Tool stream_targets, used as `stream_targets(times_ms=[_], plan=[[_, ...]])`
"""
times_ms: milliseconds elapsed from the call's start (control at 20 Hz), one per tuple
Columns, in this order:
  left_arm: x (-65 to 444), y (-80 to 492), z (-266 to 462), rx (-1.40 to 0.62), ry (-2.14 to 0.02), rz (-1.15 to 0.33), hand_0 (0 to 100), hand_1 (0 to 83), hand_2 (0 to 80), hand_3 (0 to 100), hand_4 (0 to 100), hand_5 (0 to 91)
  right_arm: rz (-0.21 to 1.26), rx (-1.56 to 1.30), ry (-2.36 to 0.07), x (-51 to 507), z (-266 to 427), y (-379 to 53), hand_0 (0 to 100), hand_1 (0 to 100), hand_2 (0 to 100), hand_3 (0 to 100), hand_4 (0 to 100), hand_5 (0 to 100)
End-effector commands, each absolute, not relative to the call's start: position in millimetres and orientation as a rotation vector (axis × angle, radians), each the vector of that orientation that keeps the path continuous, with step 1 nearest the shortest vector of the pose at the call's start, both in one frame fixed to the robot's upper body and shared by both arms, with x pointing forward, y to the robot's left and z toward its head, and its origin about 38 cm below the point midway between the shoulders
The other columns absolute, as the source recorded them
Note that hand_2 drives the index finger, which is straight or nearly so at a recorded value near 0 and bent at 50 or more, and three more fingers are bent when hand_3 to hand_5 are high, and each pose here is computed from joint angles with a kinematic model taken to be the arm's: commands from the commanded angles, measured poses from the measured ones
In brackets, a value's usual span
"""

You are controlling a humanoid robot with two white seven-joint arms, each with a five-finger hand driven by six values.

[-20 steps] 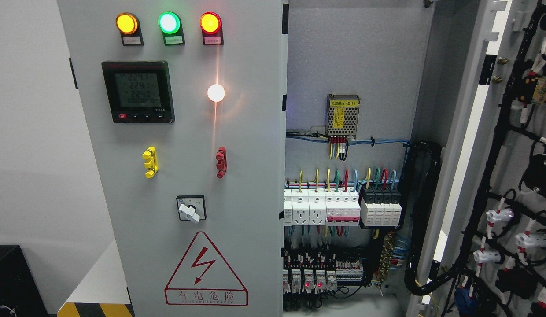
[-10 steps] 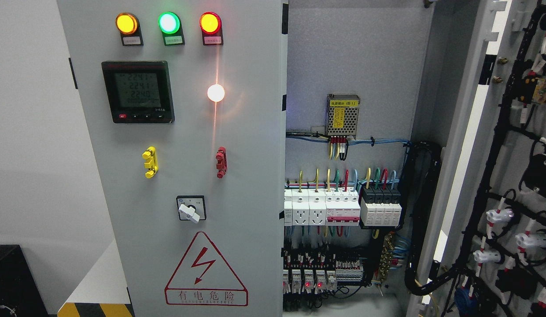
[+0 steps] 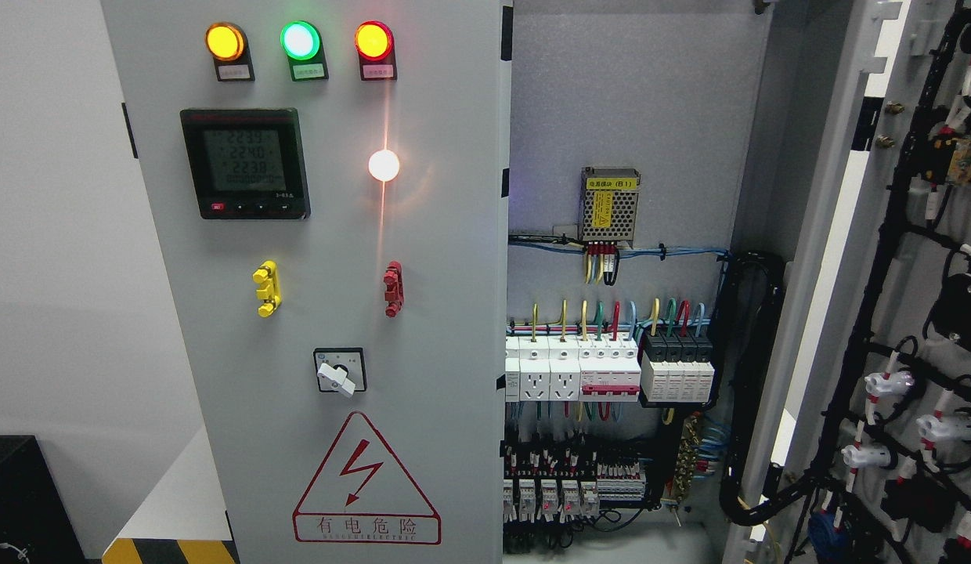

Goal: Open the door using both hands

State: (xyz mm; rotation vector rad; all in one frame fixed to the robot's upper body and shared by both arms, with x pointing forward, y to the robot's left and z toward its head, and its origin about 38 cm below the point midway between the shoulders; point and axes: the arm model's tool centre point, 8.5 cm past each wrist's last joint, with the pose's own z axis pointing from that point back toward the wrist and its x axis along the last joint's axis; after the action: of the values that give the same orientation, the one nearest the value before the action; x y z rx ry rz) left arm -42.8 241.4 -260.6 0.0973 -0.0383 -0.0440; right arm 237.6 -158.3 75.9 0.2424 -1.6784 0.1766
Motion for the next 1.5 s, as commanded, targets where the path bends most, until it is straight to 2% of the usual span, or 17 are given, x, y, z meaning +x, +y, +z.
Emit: stream_targets(times_ms=[0,551,1453], plan=[[-44,235,-261,0.088,0.018,-0.046,0,0.0,0.0,0,0,0.0,0.185,0.294,-1.872,258,138,-152,0,0,0,0,0,0],[-34,235,-263,0.091,0.019,-0.045,0,0.0,0.0,0,0,0.0,0.234,0.331,-2.003,299,175,-138,0,0,0,0,0,0],[-33,214,-263,0.057,0.015,-0.04,0,0.0,0.0,0,0,0.0,0.278,0.305,-1.956,382,222,-124,0,0,0,0,0,0]])
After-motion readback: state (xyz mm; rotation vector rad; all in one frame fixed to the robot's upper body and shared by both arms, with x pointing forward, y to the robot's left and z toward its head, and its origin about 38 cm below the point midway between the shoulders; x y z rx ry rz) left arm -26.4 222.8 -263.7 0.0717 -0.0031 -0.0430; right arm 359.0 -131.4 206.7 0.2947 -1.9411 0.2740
